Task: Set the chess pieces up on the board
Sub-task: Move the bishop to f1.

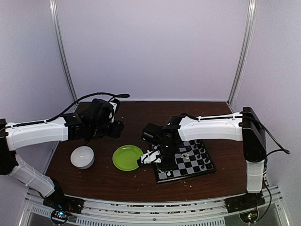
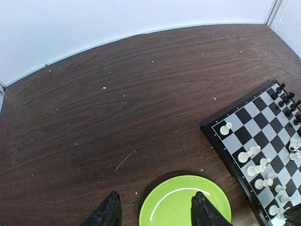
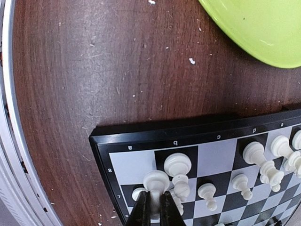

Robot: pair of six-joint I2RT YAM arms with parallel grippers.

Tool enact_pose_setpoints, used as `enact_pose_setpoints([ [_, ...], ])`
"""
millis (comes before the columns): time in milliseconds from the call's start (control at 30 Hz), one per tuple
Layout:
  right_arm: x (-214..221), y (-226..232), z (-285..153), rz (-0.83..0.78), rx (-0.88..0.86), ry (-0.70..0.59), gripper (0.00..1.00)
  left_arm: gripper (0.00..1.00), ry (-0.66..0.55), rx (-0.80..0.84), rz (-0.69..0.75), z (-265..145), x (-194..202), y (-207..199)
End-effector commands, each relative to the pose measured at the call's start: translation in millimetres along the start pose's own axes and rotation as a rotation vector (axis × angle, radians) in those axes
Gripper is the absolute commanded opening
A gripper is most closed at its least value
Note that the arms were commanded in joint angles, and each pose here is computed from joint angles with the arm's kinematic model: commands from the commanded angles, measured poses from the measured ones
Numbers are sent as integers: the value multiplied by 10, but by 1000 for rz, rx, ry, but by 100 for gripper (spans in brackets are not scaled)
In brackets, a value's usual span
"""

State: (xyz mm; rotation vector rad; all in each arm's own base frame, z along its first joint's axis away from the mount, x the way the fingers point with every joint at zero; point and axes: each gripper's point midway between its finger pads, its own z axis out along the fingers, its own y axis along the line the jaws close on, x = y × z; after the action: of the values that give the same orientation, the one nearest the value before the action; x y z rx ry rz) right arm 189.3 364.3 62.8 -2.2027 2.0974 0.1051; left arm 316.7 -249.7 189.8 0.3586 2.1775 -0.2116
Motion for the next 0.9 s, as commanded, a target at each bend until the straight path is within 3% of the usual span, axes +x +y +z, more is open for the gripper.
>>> enact_pose_setpoints([
  [0,12,-40,65,20,4,8,0,51,-58,22,-10,2,-224,-51],
  [567,24,-371,94,115,59,5,0,51,-43,30,-11,45,-171,-74],
  [867,18,-207,68,94,-29,-7,0,51,-39,32,-8,65,-156,-82],
])
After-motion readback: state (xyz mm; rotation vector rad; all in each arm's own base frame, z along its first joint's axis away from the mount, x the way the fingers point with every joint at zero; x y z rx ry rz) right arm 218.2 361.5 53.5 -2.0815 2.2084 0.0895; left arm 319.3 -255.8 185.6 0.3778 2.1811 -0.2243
